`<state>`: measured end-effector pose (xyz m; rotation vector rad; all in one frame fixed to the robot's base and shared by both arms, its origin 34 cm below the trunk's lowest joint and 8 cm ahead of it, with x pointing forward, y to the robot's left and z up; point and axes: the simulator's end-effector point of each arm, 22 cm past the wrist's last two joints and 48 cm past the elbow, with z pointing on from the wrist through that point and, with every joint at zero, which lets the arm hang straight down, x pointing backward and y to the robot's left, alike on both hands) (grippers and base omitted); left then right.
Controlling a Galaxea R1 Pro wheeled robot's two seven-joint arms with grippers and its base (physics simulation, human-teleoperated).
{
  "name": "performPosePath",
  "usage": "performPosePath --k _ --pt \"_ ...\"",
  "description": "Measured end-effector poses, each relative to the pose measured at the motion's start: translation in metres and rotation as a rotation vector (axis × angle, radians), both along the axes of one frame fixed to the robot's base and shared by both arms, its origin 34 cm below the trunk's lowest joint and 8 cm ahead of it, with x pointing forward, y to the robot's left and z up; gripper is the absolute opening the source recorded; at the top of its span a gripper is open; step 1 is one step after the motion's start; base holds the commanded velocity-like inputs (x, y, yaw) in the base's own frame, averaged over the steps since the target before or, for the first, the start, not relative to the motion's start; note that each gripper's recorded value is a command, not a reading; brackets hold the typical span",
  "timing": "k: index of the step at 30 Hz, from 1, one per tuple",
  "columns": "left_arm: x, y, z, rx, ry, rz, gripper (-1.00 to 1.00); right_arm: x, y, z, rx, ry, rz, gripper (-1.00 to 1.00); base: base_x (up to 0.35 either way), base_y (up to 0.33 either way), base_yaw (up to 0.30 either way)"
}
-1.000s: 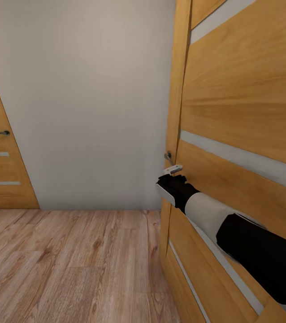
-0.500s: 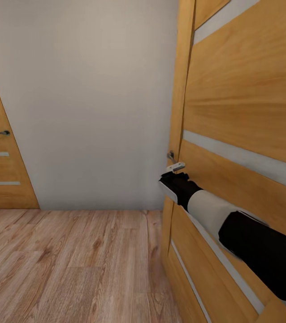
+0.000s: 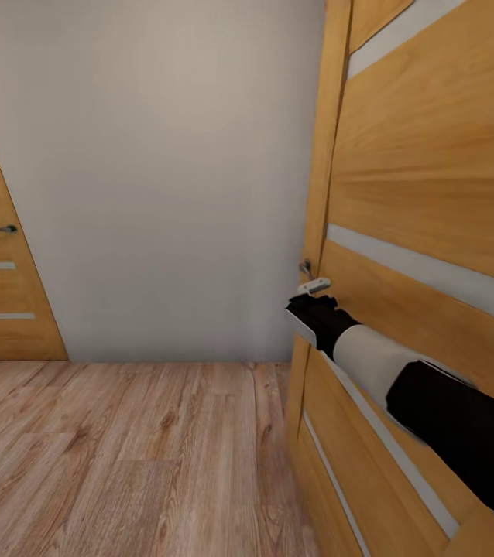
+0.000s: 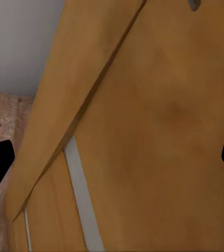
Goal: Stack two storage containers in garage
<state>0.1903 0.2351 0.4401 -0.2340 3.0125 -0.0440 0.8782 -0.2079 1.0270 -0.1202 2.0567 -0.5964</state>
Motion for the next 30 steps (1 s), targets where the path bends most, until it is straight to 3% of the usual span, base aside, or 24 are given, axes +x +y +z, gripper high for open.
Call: performPosePath --k 7,30 --pt "0.0 0.0 0.0 0.0 0.0 0.0 1.0 0.0 -0.019 -0.001 -0.003 0.003 -0.027 1.0 0.0 0.0 0.0" --pt "0.0 0.0 0.0 -0.001 0.0 0.0 1.0 0.001 -0.04 0.0 0.005 0.002 -0.054 1.0 0.0 0.0 0.0"
